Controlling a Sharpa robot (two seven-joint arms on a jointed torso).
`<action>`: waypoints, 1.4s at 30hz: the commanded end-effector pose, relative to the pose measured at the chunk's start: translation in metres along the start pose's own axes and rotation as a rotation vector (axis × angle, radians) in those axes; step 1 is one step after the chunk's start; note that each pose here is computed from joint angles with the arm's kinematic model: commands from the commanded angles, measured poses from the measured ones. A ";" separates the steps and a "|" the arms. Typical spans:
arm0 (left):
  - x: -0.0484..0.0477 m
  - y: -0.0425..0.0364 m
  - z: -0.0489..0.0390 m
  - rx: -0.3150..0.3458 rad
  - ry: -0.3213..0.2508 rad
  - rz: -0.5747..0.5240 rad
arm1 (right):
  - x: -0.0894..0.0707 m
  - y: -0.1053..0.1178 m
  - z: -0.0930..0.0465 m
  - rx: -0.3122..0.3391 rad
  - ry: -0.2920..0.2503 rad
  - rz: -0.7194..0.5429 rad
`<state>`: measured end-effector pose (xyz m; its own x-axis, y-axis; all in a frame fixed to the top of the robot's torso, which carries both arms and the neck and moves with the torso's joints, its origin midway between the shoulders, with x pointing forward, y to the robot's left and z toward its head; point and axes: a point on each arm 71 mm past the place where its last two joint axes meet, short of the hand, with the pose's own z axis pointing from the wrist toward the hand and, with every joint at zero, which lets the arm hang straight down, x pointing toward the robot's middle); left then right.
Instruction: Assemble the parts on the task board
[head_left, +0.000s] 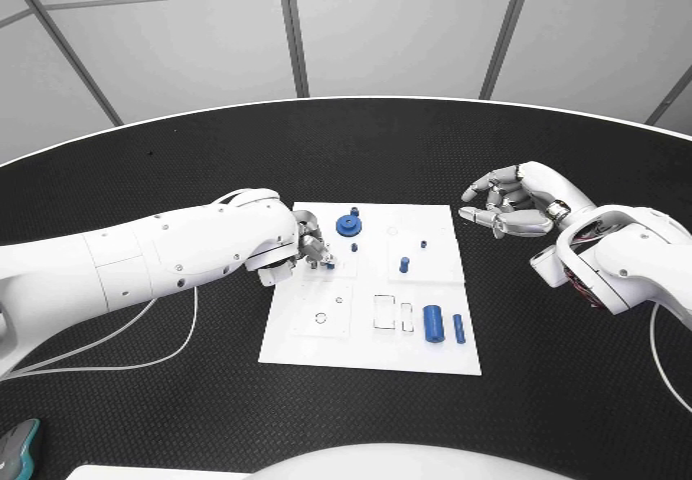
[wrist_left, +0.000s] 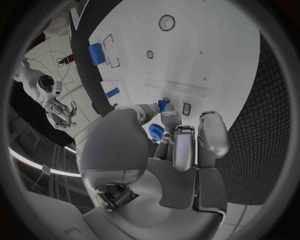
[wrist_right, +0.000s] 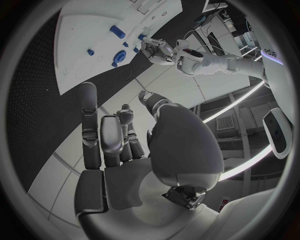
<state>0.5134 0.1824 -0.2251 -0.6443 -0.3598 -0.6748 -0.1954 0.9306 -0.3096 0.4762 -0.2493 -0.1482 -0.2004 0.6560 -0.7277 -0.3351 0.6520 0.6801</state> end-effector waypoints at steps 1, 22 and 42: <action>0.0003 0.0013 -0.0007 0.000 0.007 0.004 | 0.000 0.000 0.000 0.001 0.000 0.000; -0.0017 0.0036 -0.0035 0.003 0.032 0.024 | -0.001 -0.001 0.000 0.003 -0.002 -0.001; -0.0057 0.0008 -0.0009 -0.028 0.007 0.036 | -0.001 -0.001 0.000 0.002 -0.002 -0.001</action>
<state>0.5160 0.1860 -0.2208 -0.6559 -0.3276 -0.6801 -0.1937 0.9438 -0.2678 0.4763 -0.2506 -0.1483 -0.1978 0.6562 -0.7282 -0.3335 0.6536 0.6795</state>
